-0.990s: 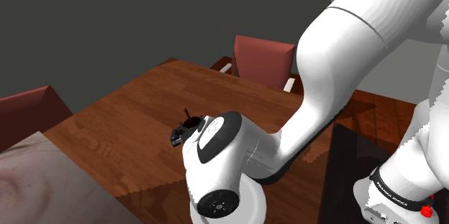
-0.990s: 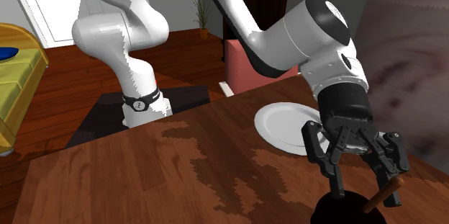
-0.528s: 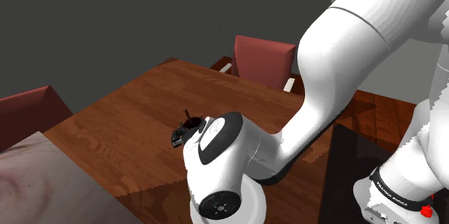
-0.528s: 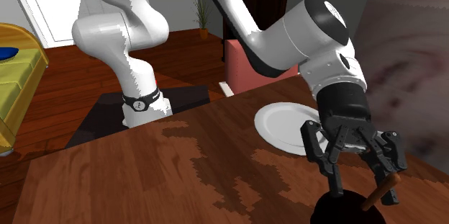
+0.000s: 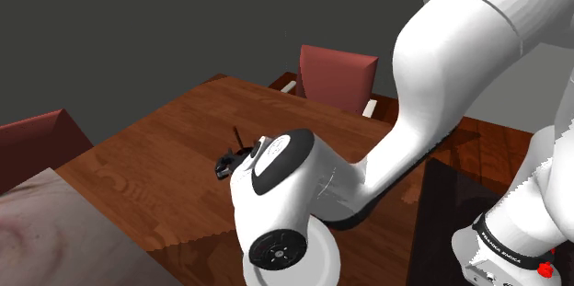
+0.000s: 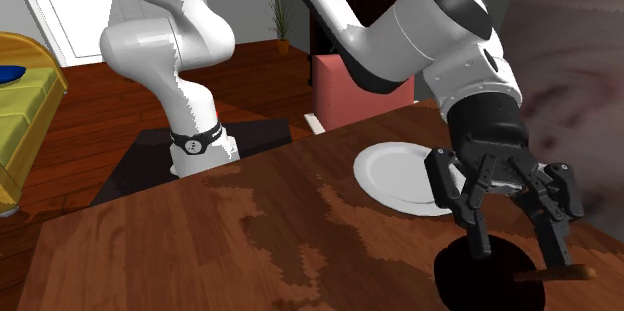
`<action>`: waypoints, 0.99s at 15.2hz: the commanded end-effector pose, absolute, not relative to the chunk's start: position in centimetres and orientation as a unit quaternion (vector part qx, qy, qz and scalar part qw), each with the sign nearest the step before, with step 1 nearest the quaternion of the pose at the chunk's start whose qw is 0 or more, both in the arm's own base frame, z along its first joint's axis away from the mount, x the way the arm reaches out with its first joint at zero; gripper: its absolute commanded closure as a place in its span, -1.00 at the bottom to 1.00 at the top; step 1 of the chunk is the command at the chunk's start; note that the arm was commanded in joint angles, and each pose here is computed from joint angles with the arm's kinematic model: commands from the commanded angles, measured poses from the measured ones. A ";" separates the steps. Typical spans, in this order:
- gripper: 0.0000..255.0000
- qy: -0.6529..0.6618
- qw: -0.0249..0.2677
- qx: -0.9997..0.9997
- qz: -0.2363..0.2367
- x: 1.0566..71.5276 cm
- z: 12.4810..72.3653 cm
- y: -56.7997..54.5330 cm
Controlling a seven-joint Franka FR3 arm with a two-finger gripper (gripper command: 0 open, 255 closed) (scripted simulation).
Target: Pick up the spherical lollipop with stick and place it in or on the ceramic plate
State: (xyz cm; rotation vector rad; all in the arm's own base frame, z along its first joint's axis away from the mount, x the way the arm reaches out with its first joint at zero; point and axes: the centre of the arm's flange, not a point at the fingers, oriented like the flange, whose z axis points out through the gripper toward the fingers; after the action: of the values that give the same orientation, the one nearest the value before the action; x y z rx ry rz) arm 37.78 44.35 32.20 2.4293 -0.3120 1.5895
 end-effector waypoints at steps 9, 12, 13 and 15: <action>1.00 -0.106 0.111 0.827 0.541 37.7 37.5 44.3; 1.00 -0.106 0.111 0.827 0.541 35.1 38.0 44.8; 1.00 -0.106 0.111 0.827 0.541 33.8 38.1 45.0; 1.00 -0.106 0.111 0.827 0.541 31.2 38.3 45.4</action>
State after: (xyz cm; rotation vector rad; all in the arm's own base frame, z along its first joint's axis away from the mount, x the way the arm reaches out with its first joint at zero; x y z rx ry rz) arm 32.60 45.13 38.06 2.4300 -0.3106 1.5900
